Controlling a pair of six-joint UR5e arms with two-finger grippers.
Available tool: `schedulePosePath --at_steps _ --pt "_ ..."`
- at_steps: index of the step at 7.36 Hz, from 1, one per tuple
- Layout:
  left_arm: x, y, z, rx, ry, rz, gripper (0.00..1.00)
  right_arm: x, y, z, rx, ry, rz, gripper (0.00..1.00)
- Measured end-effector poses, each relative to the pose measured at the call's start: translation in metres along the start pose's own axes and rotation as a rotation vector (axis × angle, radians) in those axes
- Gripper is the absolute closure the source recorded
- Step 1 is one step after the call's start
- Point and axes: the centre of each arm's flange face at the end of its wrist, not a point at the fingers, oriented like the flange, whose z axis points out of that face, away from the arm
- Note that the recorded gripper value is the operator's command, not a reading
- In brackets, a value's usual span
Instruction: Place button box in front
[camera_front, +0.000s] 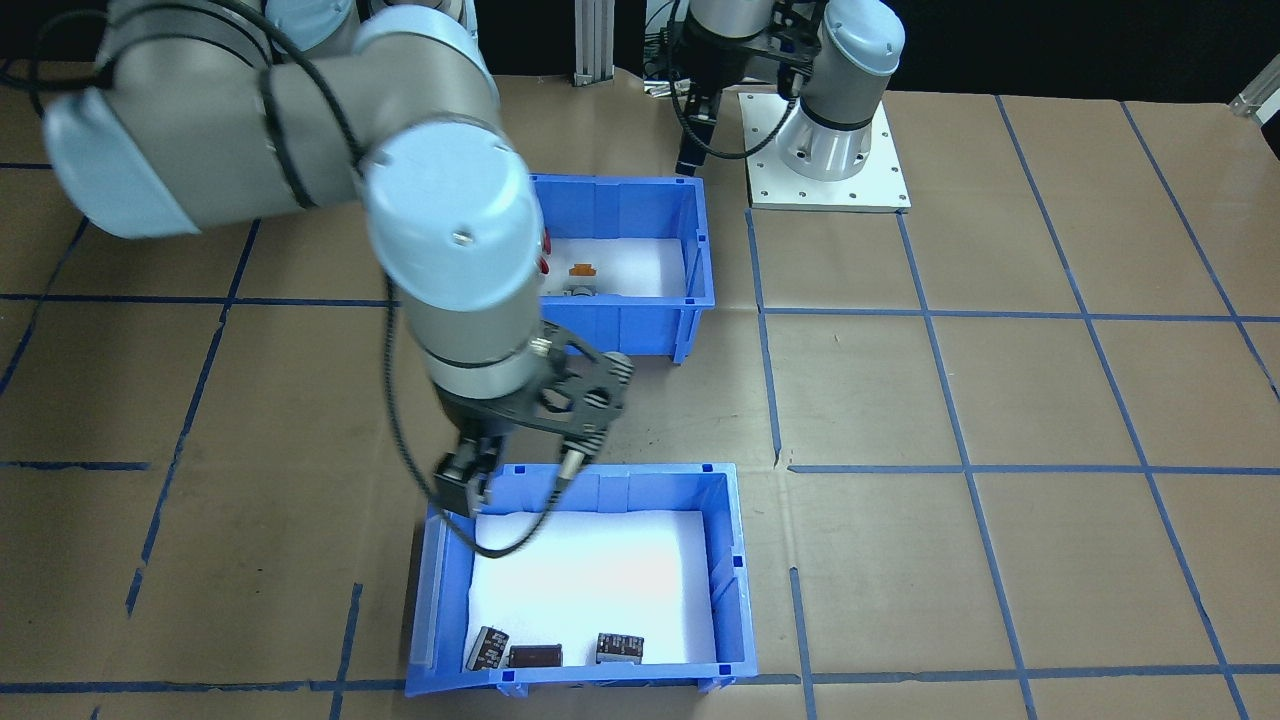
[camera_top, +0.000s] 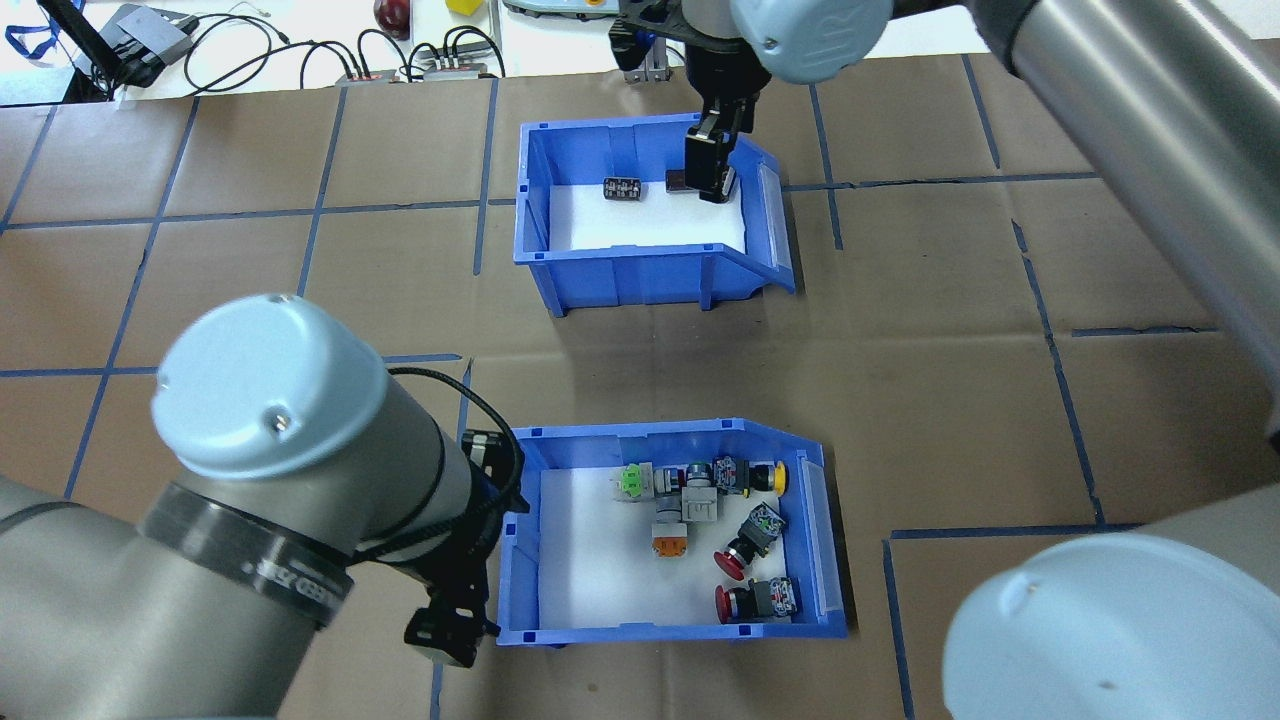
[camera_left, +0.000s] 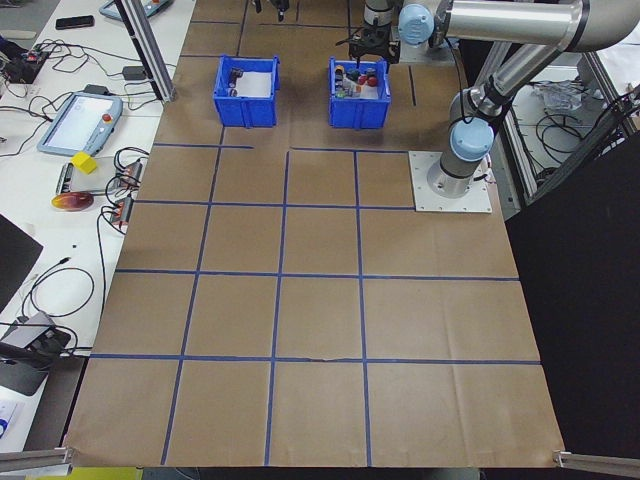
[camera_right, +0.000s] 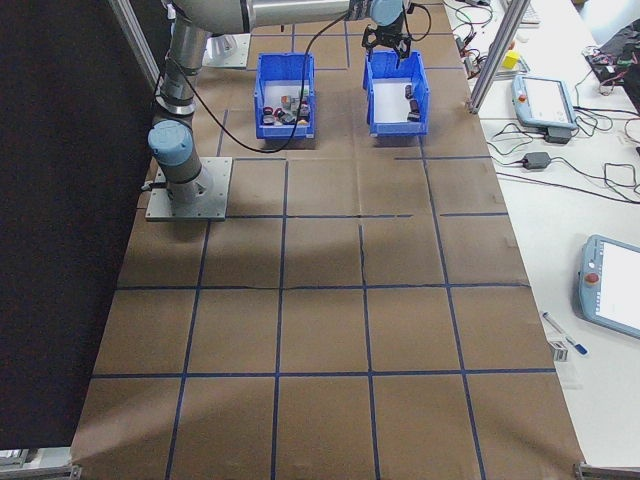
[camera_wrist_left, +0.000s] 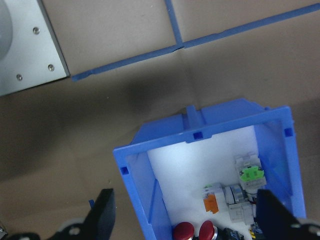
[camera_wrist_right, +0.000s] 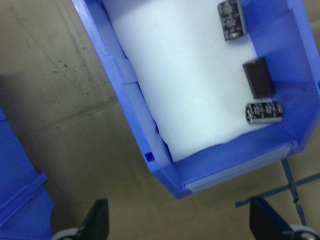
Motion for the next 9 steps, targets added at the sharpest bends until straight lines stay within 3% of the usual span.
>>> schedulePosePath --at_steps 1,4,7,8,9 --pt "-0.017 0.013 0.024 0.008 -0.017 -0.038 0.08 -0.01 -0.026 0.012 -0.004 -0.009 -0.079 0.0" --pt "-0.037 0.033 0.064 -0.004 0.016 -0.077 0.01 -0.04 -0.07 0.057 -0.031 -0.058 -0.324 0.0" --pt "-0.03 0.04 0.073 -0.027 0.064 -0.075 0.01 -0.043 -0.078 0.107 -0.035 -0.071 -0.358 0.01" --pt "-0.026 0.042 0.076 -0.029 0.071 -0.071 0.01 -0.045 -0.077 0.121 -0.029 -0.06 -0.356 0.21" --pt "-0.02 0.047 0.083 -0.03 0.083 -0.061 0.01 -0.047 -0.076 0.131 -0.024 -0.052 -0.351 0.54"
